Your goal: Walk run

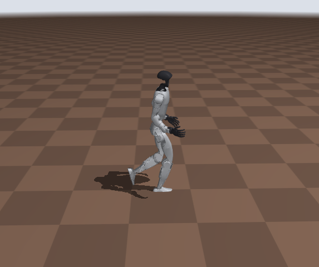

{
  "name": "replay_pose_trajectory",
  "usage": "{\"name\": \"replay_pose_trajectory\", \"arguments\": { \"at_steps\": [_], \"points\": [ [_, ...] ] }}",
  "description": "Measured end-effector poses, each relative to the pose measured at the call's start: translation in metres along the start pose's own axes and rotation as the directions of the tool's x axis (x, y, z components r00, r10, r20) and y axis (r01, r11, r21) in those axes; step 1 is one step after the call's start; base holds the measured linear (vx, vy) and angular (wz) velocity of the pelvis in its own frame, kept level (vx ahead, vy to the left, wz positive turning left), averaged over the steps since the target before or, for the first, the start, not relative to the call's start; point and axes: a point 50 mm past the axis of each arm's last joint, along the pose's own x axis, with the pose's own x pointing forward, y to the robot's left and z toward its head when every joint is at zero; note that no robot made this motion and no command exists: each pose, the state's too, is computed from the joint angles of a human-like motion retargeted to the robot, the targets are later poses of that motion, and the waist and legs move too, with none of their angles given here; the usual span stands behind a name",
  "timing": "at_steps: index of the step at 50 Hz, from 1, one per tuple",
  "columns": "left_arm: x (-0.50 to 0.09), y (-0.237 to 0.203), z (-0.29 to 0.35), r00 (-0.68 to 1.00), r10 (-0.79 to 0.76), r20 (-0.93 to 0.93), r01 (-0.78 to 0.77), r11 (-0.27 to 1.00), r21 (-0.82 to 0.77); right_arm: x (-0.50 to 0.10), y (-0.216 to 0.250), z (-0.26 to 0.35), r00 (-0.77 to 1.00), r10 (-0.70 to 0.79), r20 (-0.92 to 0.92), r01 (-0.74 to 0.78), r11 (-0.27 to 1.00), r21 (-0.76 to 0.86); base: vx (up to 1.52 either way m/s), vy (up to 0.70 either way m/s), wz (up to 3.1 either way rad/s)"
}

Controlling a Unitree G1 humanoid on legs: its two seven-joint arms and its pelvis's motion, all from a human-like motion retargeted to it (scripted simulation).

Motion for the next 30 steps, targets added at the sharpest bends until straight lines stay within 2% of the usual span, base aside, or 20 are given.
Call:
{"name": "replay_pose_trajectory", "arguments": {
  "at_steps": [2, 4, 6, 8, 10, 11, 15, 16, 17, 19, 20, 22, 23, 25, 30],
  "points": [
    [-0.039, -0.001, -0.033, 0.991, 0.004, -0.135, -0.032, 0.978, -0.206, 0.026, 0.058, 0.039, 0.972, 0.093, 0.218, -0.113, 0.990, 0.081, 2.33, -0.34, -2.83],
    [-0.067, 0.004, -0.048, 0.979, 0.016, -0.202, -0.076, 0.953, -0.294, 0.040, 0.084, 0.081, 0.905, 0.129, 0.405, -0.203, 0.969, 0.144, 2.37, -0.17, -1.39],
    [-0.086, 0.022, -0.050, 0.965, 0.098, -0.242, -0.156, 0.960, -0.234, 0.044, 0.093, 0.108, 0.833, 0.199, 0.517, -0.305, 0.944, 0.129, 2.15, -0.28, -0.76],
    [-0.091, 0.041, -0.042, 0.956, 0.185, -0.229, -0.215, 0.970, -0.115, 0.044, 0.089, 0.115, 0.799, 0.312, 0.514, -0.377, 0.926, 0.025, 2.56, -0.39, -0.56],
    [-0.078, 0.054, -0.024, 0.959, 0.242, -0.149, -0.245, 0.969, -0.002, 0.046, 0.079, 0.109, 0.808, 0.411, 0.422, -0.410, 0.907, -0.098, 2.09, -0.74, 0.02],
    [-0.065, 0.058, -0.012, 0.966, 0.245, -0.084, -0.242, 0.970, 0.034, 0.046, 0.073, 0.103, 0.824, 0.415, 0.385, -0.395, 0.909, -0.135, 2.37, -0.90, 0.46],
    [0.007, 0.055, 0.055, 0.951, 0.196, 0.237, -0.236, 0.959, 0.155, 0.035, 0.050, 0.064, 0.933, 0.273, 0.233, -0.225, 0.951, -0.213, 2.14, -0.67, 0.93],
    [0.025, 0.050, 0.077, 0.925, 0.186, 0.332, -0.249, 0.955, 0.160, 0.025, 0.045, 0.048, 0.948, 0.273, 0.165, -0.232, 0.946, -0.227, 2.38, -0.41, 0.89],
    [0.038, 0.044, 0.097, 0.895, 0.174, 0.410, -0.258, 0.953, 0.160, 0.010, 0.036, 0.028, 0.956, 0.286, 0.065, -0.262, 0.932, -0.251, 3.41, -0.15, 1.51],
    [0.057, 0.030, 0.126, 0.836, 0.146, 0.529, -0.247, 0.961, 0.125, -0.049, -0.007, -0.024, 0.902, 0.320, -0.289, -0.398, 0.874, -0.277, 3.40, -0.04, 1.98],
    [0.069, 0.025, 0.147, 0.784, 0.135, 0.606, -0.228, 0.971, 0.078, -0.082, -0.033, -0.044, 0.832, 0.296, -0.470, -0.446, 0.860, -0.248, 2.55, -0.43, 1.45],
    [0.086, 0.020, 0.190, 0.664, 0.139, 0.735, -0.141, 0.988, -0.060, -0.127, -0.056, -0.056, 0.686, 0.340, -0.644, -0.486, 0.872, -0.057, 2.41, -0.83, 0.63],
    [0.090, -0.001, 0.202, 0.629, 0.099, 0.771, -0.036, 0.994, -0.099, -0.140, -0.078, -0.053, 0.663, 0.303, -0.684, -0.421, 0.907, -0.007, 2.32, -0.83, 0.32],
    [0.085, -0.018, 0.222, 0.560, 0.067, 0.826, 0.077, 0.988, -0.132, -0.160, -0.107, -0.044, 0.649, 0.231, -0.725, -0.320, 0.947, 0.015, 2.05, -0.72, 0.63],
    [0.073, -0.021, 0.228, 0.552, -0.075, 0.830, 0.110, 0.994, 0.016, -0.158, -0.156, -0.017, 0.712, 0.074, -0.699, -0.228, 0.965, -0.131, 1.96, -0.57, 0.81]
  ]
}}
